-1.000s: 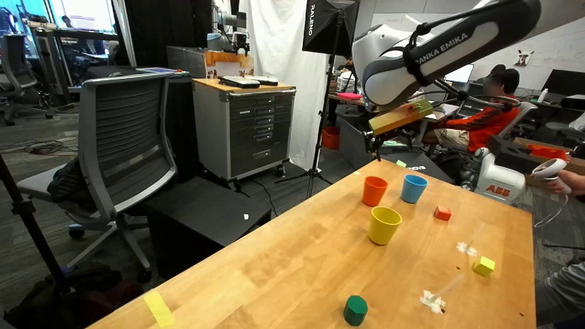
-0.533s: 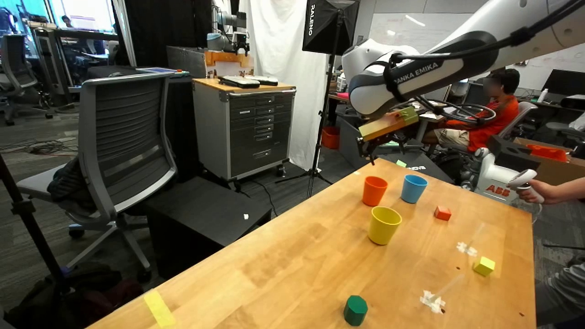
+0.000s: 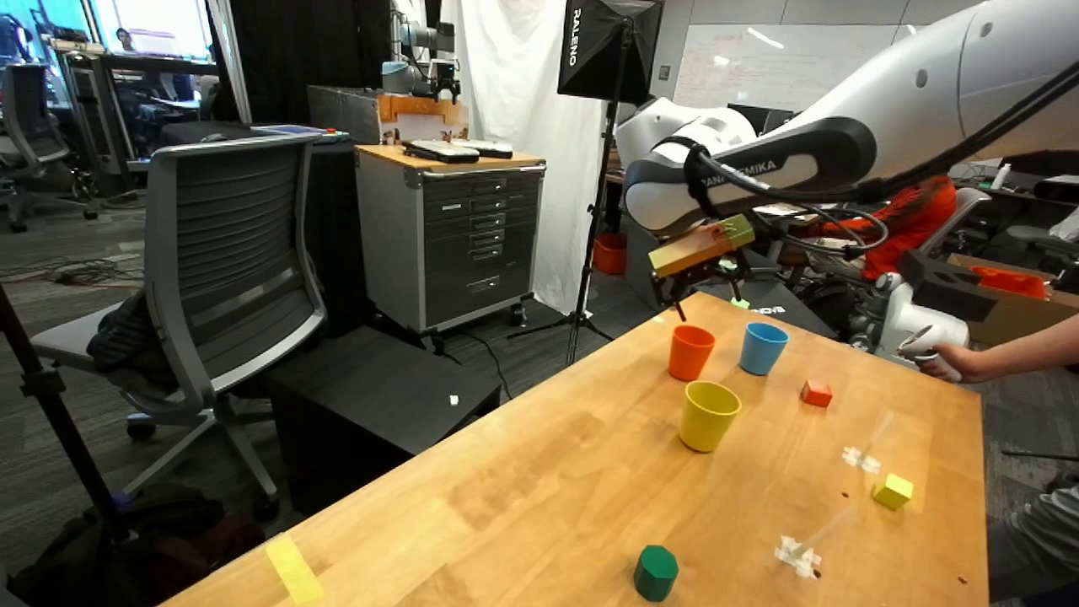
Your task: Stack the orange cup on top of the blue cup then stack the yellow cup on top of the orange cup
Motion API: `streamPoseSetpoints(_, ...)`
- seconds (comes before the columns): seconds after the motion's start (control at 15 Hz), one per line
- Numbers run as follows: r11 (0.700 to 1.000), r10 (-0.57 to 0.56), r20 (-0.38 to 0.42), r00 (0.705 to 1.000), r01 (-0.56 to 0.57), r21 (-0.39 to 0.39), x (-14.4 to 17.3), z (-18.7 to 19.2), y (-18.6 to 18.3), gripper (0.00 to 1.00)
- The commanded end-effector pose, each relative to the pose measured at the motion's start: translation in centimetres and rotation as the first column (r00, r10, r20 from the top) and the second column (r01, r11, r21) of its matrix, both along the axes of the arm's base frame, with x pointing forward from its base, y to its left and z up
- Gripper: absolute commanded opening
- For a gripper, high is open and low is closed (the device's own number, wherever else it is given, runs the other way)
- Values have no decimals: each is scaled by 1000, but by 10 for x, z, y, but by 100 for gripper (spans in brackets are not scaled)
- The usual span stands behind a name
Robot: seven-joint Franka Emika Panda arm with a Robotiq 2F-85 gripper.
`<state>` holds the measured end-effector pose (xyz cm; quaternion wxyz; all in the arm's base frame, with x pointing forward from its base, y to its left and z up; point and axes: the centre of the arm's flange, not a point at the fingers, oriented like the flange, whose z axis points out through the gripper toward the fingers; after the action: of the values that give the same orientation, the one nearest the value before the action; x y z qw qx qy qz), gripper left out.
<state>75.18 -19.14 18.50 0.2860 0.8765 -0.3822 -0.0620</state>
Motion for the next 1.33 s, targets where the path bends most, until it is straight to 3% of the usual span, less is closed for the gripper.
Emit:
streamPoseSetpoints(0.0, 1000, -19, -10, 1000, 19, -20, 73, -6, -18, 100)
streamPoseSetpoints(1.27, 997, -71, -73, 995, 68, -44, 60, -44, -42, 100)
